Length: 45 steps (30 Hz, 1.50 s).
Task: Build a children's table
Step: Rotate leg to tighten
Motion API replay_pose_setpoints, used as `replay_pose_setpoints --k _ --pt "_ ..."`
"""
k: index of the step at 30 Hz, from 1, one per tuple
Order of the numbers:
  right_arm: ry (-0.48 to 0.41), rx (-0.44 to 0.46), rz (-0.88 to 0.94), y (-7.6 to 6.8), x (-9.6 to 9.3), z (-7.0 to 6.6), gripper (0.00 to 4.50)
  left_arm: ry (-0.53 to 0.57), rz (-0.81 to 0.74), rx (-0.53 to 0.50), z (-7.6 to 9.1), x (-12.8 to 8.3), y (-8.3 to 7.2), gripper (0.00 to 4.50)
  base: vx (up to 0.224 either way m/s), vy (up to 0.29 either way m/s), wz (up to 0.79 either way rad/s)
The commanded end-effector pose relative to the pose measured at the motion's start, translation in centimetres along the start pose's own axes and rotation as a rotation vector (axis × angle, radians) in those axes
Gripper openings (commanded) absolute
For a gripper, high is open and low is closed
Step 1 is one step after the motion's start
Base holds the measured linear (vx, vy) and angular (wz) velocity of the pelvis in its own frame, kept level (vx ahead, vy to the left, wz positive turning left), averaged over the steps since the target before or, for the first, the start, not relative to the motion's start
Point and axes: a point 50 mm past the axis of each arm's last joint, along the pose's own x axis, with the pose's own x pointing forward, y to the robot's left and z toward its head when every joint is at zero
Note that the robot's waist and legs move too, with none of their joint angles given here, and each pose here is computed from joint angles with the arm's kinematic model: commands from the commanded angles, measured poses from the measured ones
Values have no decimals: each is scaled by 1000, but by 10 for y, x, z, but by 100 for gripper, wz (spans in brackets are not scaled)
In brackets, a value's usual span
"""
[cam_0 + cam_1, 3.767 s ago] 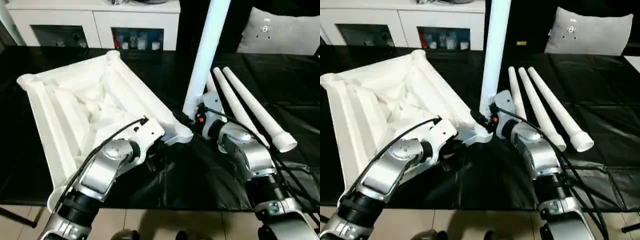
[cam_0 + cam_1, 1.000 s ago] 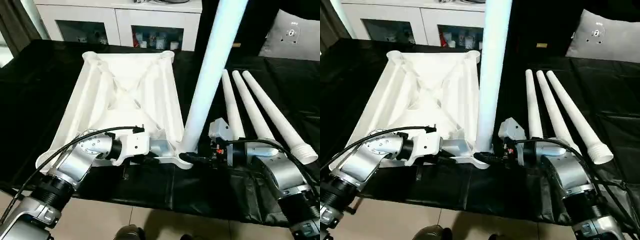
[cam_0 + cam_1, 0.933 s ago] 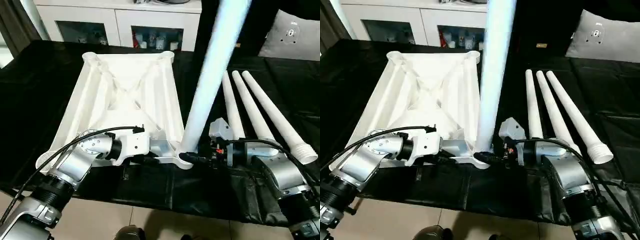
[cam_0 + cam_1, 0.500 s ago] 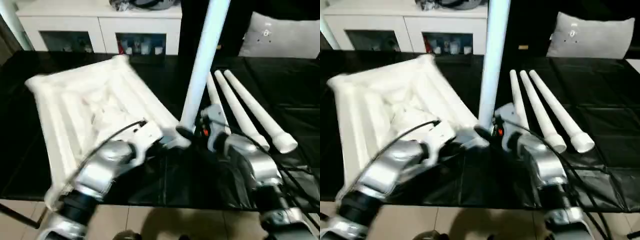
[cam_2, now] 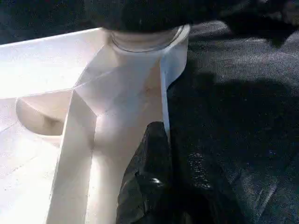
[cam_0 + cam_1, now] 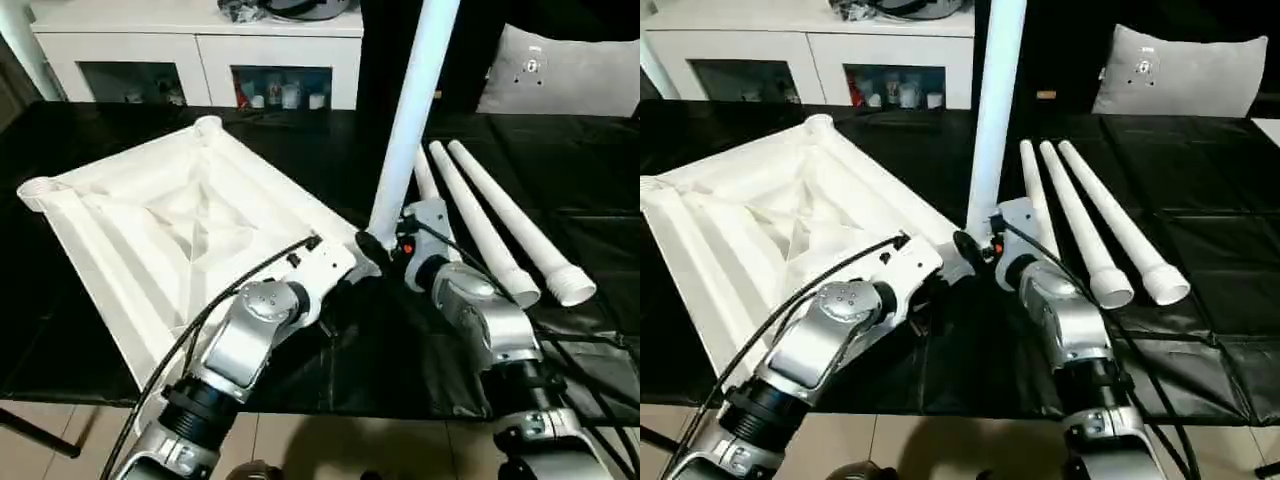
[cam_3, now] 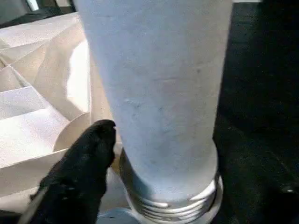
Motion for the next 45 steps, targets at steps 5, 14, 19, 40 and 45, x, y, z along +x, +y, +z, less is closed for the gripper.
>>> replay_pose_setpoints --k 5,14,19,40,45 --pt "51 8 110 3 -12 -14 425 -28 -5 75 10 -3 7 0 0 0 0" --pt "18 -146 220 -24 -39 12 444 -38 -144 189 -3 -12 13 0 0 0 0" --pt "62 -298 311 -37 -54 23 444 -25 -246 232 -15 -23 24 0 0 0 0" --pt "114 -463 648 -24 -67 14 430 -25 -598 432 -28 -47 24 0 0 0 0" --pt "125 -399 693 -21 -65 9 387 -29 -630 447 -29 -47 21 0 0 0 0"
